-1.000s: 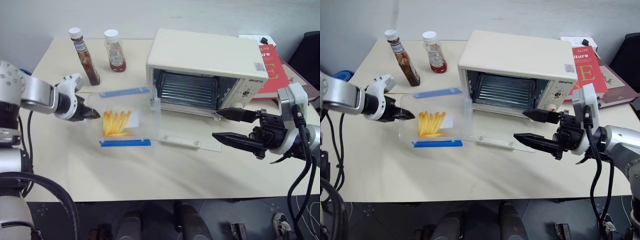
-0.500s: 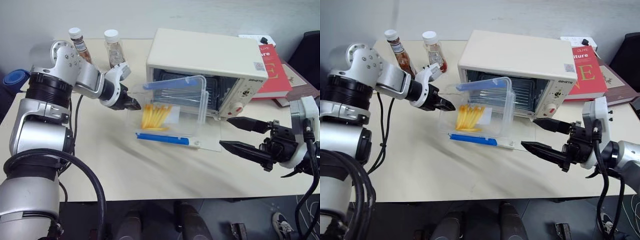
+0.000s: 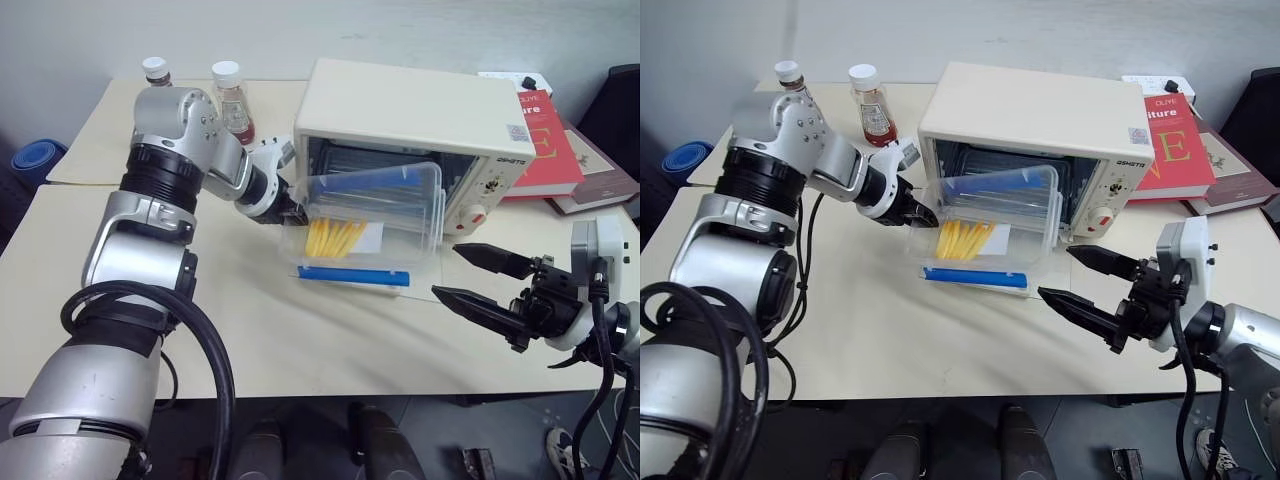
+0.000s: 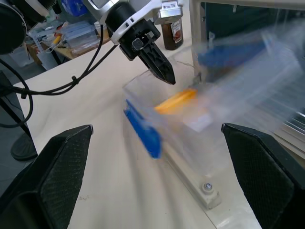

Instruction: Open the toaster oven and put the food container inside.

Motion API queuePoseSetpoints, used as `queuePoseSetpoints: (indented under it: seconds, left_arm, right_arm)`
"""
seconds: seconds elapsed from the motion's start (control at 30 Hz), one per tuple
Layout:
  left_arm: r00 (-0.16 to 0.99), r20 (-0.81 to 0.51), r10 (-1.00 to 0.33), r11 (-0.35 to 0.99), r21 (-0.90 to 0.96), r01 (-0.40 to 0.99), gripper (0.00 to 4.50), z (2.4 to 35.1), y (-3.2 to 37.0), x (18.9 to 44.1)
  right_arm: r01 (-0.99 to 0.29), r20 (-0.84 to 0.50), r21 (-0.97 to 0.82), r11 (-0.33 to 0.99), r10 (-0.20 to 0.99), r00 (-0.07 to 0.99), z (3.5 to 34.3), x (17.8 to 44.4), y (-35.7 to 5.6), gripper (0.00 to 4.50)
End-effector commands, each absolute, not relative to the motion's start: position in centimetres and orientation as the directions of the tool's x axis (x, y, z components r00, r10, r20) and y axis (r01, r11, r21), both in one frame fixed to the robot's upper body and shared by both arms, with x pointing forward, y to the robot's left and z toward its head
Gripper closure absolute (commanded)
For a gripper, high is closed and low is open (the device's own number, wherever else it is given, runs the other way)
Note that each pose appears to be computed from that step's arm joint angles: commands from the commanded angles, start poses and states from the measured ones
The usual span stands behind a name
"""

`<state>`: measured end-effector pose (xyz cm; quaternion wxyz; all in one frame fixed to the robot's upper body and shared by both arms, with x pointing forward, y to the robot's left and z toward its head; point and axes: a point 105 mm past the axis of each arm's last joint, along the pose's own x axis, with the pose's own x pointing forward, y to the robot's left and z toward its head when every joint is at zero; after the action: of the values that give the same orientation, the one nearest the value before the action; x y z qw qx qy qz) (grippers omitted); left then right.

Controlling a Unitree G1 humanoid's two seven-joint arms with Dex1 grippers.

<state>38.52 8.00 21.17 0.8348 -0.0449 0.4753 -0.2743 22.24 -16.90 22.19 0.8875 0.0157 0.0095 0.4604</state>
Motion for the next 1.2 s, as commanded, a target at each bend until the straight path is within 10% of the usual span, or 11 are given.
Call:
queuePoseSetpoints:
  seconds: [0.03, 0.13, 0.67, 0.87, 1.07, 1.2]
  left_arm:
    - [0.449, -0.74, -0.501, 0.852, -0.329, 0.408, 2.27, 22.6, 8.1, 39.1]
    - [0.469, -0.715, -0.518, 0.847, -0.352, 0.4, 1.38, 22.9, 8.1, 39.3]
    - [0.498, -0.097, -0.862, 0.495, -0.376, 0.783, 1.38, 30.9, 14.3, 35.2]
    - [0.289, -0.07, -0.955, 0.298, -0.205, 0.932, 2.54, 29.1, 15.2, 29.3]
    - [0.062, -0.345, -0.937, 0.094, -0.077, 0.993, 4.46, 22.9, 13.5, 25.3]
    - [0.035, -0.439, -0.898, 0.034, 0.009, 0.999, 4.5, 19.5, 11.8, 25.8]
  right_arm:
    - [-0.81, 0.026, -0.01, 0.586, 0.81, 0.586, 22.9, 21.9, -16.9, 0.0]
    - [-0.798, 0.025, -0.011, 0.603, 0.798, 0.603, 22.9, 22.0, -17.4, 0.0]
    - [-0.83, -0.049, 0.013, 0.558, 0.829, 0.557, 22.8, 22.0, -17.6, 0.0]
    - [-0.869, -0.057, 0.063, 0.491, 0.871, 0.488, 22.3, 21.9, -16.4, 1.58]
    - [-0.902, -0.118, 0.08, 0.424, 0.903, 0.413, 20.8, 21.8, -14.9, 3.72]
    - [-0.905, -0.176, 0.049, 0.422, 0.896, 0.408, 19.2, 22.9, -14.0, 4.46]
